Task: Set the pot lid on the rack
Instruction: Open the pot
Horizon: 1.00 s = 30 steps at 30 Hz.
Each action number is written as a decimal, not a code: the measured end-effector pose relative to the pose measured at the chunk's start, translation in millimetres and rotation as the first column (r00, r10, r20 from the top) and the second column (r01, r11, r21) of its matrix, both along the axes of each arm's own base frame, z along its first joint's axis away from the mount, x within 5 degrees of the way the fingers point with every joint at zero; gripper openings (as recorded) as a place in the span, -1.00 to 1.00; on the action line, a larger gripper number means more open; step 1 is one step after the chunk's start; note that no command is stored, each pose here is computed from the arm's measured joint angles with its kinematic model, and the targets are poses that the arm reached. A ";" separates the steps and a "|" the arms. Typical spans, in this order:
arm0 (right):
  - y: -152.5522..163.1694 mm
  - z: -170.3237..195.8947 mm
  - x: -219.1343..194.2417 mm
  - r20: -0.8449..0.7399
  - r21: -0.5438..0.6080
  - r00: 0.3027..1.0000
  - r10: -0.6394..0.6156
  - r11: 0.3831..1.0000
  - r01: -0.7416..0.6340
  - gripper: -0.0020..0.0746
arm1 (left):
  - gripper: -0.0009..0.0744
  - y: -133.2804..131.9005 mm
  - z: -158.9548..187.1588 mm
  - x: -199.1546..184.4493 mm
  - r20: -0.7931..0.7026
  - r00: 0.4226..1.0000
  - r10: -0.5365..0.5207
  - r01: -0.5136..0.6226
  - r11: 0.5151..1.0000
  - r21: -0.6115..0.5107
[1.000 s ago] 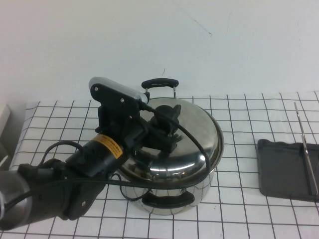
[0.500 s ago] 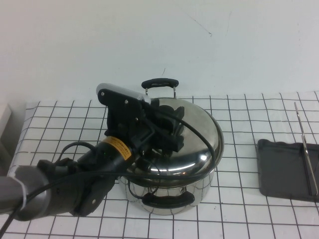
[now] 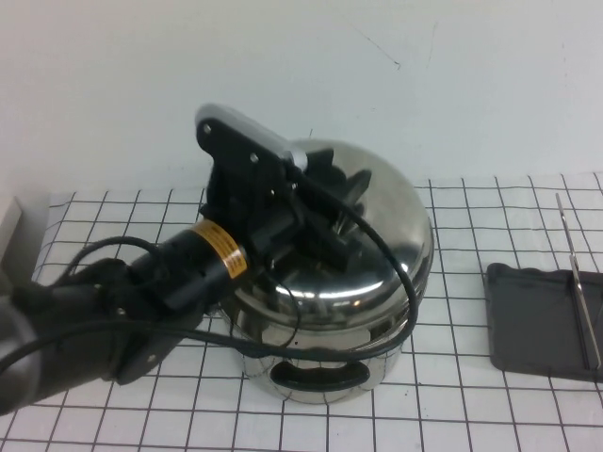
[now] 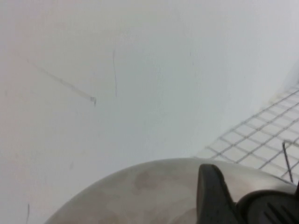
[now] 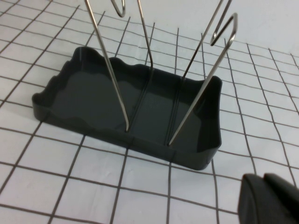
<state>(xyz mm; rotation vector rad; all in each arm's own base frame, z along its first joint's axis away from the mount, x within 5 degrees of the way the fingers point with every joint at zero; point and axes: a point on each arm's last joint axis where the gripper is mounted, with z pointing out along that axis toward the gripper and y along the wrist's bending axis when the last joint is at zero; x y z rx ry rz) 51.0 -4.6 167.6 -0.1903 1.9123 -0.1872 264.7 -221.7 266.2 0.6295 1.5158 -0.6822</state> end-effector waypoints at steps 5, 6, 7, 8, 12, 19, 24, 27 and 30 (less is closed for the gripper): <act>0.0 0.0 0.0 0.000 0.000 1.000 0.000 1.000 0.000 -0.95 | -0.14 7.2 36.2 -14.9 0.069 0.997 -0.035 0.044 0.991 -0.123; 0.0 0.0 0.0 0.000 0.000 1.000 0.000 1.000 0.000 -0.95 | -0.14 8.0 41.1 -17.8 0.061 0.997 -0.049 0.058 0.986 -0.156; 0.0 0.0 0.0 0.000 0.000 1.000 0.000 1.000 0.000 -0.95 | -0.14 8.7 46.5 -21.3 0.043 0.997 -0.072 0.079 0.977 -0.199; 0.0 0.0 0.0 0.000 0.000 1.000 0.000 1.000 0.000 -0.95 | -0.14 9.0 50.8 -24.8 0.017 0.995 -0.100 0.102 0.964 -0.244; 0.0 0.0 0.0 0.000 0.000 1.000 0.000 1.000 0.000 -0.95 | -0.14 7.1 59.5 -34.3 -0.085 0.969 -0.231 0.178 0.897 -0.405; -0.6 0.1 0.0 -0.001 -0.045 1.000 0.009 0.999 -0.009 -0.95 | -0.14 -0.9 55.7 -32.8 -0.149 0.897 -0.416 0.231 0.728 -0.645; -2.2 0.3 0.0 -0.007 -0.148 1.000 0.027 0.989 -0.028 -0.95 | -0.14 -7.1 31.0 -14.3 -0.303 0.832 -0.465 0.074 0.635 -0.769; -2.5 0.2 -0.1 -0.009 -0.162 1.000 0.029 0.986 -0.030 -0.95 | -0.14 -11.2 13.3 -5.9 -0.390 0.783 -0.484 -0.013 0.614 -0.789; -3.8 0.5 -0.1 -0.009 -0.197 1.000 0.026 0.980 -0.027 -0.95 | -0.14 -14.9 -2.3 -0.1 -0.467 0.718 -0.517 -0.096 0.591 -0.801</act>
